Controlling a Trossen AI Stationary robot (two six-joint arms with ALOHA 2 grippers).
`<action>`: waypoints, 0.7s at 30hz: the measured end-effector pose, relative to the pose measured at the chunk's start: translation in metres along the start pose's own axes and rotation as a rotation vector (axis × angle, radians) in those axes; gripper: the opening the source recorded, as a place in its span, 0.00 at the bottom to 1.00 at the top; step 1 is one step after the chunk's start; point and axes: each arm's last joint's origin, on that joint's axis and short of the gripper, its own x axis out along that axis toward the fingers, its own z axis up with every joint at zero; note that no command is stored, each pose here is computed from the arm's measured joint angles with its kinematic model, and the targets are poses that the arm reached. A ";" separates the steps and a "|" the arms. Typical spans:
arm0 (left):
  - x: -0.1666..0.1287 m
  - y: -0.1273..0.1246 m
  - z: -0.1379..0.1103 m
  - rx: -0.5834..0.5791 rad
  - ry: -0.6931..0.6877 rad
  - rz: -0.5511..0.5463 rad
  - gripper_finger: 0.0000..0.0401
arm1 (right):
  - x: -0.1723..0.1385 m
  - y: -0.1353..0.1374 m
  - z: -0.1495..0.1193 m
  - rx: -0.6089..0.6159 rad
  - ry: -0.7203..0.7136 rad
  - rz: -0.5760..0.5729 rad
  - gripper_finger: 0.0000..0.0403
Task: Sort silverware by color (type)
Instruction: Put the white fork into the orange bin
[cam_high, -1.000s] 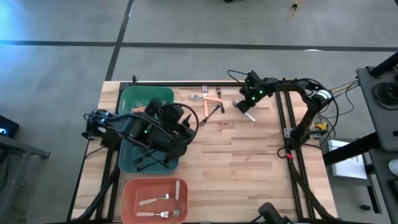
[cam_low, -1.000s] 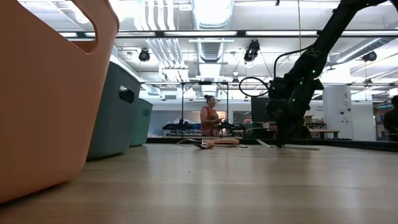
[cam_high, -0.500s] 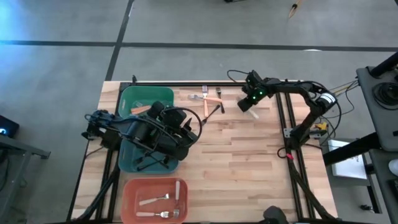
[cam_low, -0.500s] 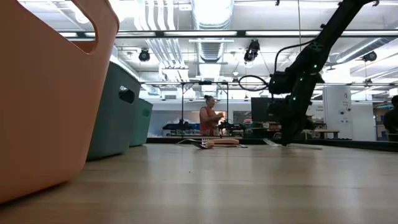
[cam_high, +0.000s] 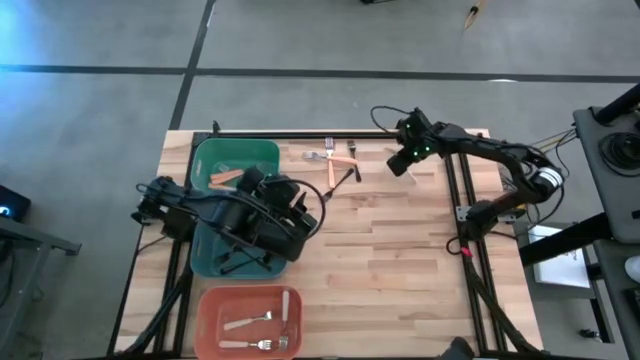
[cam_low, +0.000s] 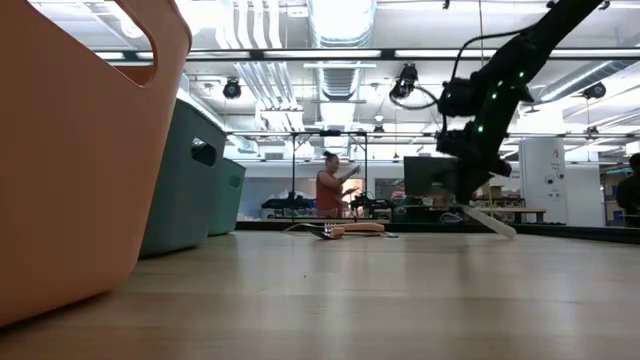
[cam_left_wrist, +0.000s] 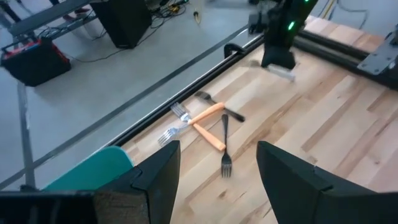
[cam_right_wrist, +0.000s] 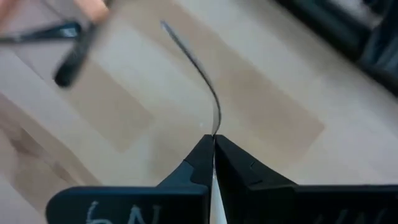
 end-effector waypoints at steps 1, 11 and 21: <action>0.002 -0.001 -0.004 0.000 0.006 0.009 0.49 | -0.004 0.000 0.001 0.001 -0.019 0.003 0.02; 0.029 0.004 -0.054 -0.134 0.063 0.128 0.49 | -0.032 0.006 0.002 -0.001 -0.115 0.085 0.02; 0.036 -0.002 -0.059 -0.176 0.058 0.020 0.49 | -0.005 0.001 0.000 -0.035 -0.006 0.080 0.09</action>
